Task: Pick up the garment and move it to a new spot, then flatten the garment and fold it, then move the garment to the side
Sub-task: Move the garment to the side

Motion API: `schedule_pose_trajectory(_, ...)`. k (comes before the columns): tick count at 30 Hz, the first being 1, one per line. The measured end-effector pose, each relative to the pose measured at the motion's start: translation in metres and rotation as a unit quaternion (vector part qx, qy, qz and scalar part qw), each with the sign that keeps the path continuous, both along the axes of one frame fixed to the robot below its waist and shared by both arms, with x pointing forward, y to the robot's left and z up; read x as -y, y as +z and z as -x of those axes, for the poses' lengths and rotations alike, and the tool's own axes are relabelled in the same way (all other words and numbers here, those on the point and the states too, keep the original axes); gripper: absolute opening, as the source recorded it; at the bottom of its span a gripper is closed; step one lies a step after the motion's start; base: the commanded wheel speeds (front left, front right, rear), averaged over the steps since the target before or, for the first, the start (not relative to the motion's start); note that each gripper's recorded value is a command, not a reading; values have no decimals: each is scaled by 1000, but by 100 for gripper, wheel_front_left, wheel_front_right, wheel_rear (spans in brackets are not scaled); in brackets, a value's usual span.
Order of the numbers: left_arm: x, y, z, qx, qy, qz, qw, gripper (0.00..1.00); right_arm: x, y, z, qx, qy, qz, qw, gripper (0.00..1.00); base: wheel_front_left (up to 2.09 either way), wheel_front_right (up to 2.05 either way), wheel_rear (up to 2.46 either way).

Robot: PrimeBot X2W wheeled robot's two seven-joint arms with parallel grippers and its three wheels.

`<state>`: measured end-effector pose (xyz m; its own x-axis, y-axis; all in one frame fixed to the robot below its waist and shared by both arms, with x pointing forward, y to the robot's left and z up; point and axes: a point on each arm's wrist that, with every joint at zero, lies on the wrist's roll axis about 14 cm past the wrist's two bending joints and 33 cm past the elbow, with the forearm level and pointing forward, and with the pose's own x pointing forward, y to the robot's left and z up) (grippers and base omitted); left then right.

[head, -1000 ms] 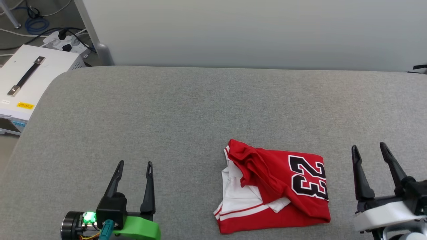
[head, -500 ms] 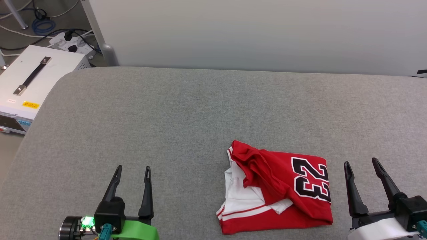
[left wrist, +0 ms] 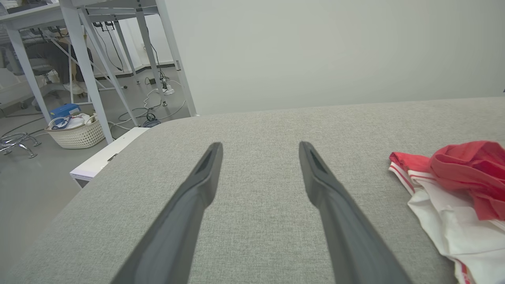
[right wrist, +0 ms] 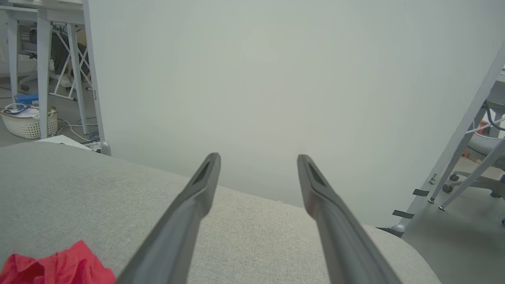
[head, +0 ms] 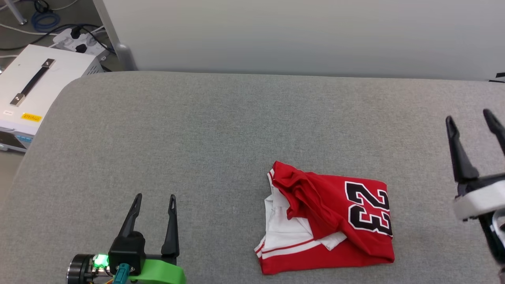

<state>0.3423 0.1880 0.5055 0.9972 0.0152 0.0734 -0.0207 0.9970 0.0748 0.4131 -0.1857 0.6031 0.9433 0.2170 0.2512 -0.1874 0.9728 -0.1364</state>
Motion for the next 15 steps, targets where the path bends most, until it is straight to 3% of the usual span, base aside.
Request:
schedule_pose_trajectory(3, 0, -3, -1, -5, 1, 0, 1000, 100, 2, 6, -19, -41, 9, 8, 999, 100, 0, 0, 0)
schedule_pose_trajectory(7, -2, -8, -2, -14, 4, 0, 1000, 100, -1, -18, -35, -166, 33, -7, 986, 100, 0, 0, 0)
schedule_pose_trajectory(10, -4, -11, -2, -19, 8, 0, 1000, 100, 2, -51, -35, -279, 45, -15, 959, 100, 0, 0, 0)
schedule_pose_trajectory(15, -6, -14, -6, -23, 12, 1, 1000, 100, -8, -108, -15, -447, 84, -39, 890, 100, 0, 0, 0)
